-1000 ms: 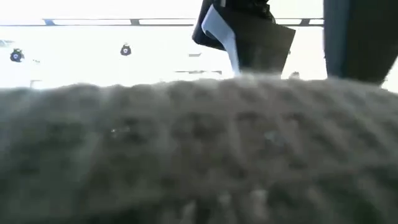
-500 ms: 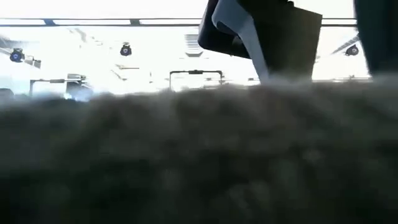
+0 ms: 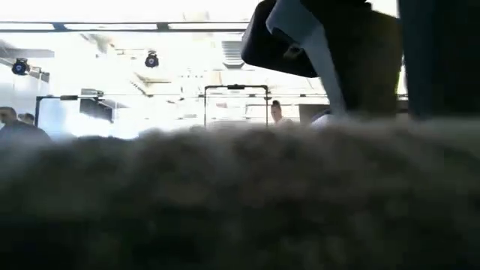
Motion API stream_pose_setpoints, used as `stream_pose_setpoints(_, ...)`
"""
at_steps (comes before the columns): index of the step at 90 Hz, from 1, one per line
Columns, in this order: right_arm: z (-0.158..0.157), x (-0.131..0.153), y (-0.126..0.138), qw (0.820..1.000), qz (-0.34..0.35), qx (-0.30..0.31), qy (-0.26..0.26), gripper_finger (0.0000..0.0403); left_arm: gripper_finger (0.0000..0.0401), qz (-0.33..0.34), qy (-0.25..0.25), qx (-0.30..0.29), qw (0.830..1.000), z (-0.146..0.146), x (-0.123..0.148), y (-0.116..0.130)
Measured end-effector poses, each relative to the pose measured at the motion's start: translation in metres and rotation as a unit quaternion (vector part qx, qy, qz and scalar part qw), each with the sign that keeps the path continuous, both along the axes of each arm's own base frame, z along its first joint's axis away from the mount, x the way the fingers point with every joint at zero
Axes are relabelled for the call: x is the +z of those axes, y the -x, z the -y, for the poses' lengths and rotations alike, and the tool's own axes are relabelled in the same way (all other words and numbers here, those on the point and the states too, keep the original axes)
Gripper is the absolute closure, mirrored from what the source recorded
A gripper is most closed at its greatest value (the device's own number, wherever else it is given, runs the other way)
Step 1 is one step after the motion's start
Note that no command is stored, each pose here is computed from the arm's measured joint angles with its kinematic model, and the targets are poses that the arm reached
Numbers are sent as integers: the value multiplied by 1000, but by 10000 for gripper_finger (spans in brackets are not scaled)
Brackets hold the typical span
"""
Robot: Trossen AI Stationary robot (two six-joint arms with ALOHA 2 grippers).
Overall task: Fold towel
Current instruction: Fold the gray kitchen towel
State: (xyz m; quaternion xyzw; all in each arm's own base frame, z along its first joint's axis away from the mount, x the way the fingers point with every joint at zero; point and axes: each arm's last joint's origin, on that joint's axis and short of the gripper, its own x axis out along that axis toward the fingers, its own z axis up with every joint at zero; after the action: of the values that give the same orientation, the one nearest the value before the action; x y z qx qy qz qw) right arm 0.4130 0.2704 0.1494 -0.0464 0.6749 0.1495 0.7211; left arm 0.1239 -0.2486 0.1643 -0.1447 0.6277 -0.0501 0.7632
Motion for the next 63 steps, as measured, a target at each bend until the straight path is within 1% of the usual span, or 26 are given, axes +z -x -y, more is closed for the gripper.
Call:
stream_pose_setpoints(3,0,0,1,1000,-2,3,2,378,395,0,2,3,1000,0,1,0)
stream_pose_setpoints(7,1,0,2,1000,-7,6,6,392,397,1,6,5,1000,-1,3,1)
stream_pose_setpoints(14,2,6,7,1000,-20,5,16,394,398,3,17,17,1000,-3,10,2)
stream_pose_setpoints(22,2,22,18,999,-25,3,42,400,399,18,32,34,999,-6,21,3)
stream_pose_setpoints(37,-8,60,39,997,21,-10,72,402,400,93,28,55,994,-8,57,5)
stream_pose_setpoints(45,-17,73,53,995,43,-13,91,402,400,140,21,65,988,-7,72,4)
stream_pose_setpoints(54,-31,75,72,989,66,-14,132,402,400,179,30,72,981,-1,84,1)
stream_pose_setpoints(63,-46,68,88,986,74,-18,152,402,401,185,29,73,980,9,80,-1)
